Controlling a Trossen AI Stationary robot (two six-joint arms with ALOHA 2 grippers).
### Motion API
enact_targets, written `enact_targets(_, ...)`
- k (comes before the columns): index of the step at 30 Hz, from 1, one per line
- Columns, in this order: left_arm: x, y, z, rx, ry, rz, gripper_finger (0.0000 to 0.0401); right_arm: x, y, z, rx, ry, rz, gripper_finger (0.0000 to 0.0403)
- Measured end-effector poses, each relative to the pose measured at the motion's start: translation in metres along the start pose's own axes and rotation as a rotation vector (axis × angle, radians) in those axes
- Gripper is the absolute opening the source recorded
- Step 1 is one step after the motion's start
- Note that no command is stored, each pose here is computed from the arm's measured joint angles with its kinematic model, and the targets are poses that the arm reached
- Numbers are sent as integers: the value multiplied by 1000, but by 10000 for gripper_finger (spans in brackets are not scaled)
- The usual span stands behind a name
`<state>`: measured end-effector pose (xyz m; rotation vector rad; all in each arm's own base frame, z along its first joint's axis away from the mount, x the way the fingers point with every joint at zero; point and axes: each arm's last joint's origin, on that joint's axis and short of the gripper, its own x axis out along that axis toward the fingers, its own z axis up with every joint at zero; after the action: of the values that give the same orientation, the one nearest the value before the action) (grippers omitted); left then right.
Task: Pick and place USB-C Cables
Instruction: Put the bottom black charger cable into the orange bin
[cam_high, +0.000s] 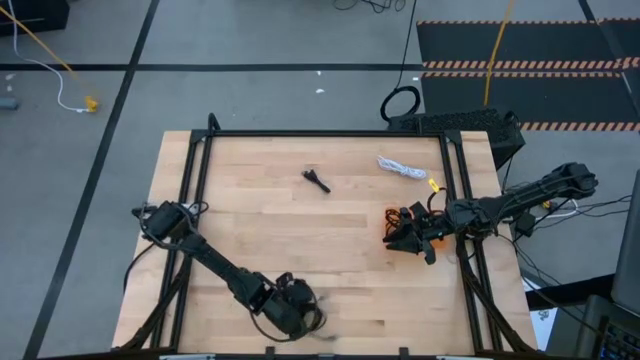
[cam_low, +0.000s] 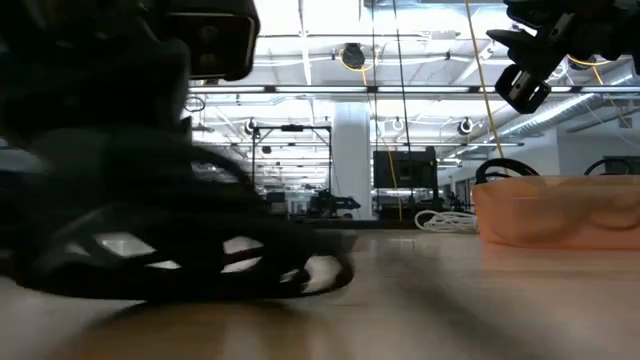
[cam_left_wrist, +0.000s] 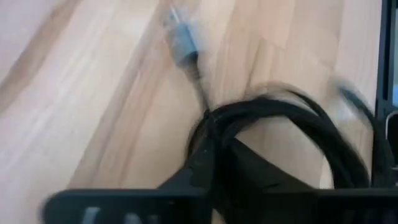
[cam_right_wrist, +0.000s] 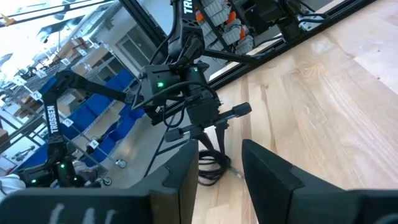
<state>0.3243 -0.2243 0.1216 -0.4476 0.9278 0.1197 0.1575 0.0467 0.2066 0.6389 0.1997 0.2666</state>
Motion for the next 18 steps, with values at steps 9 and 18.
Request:
enact_targets(9,0,9,22,-55,-56,-12,8,0,1,2,-27,-18,8,116)
enact_targets(18,-37,22,69,-13,-280,74,8,-1,6,11,-74,-148,12,116)
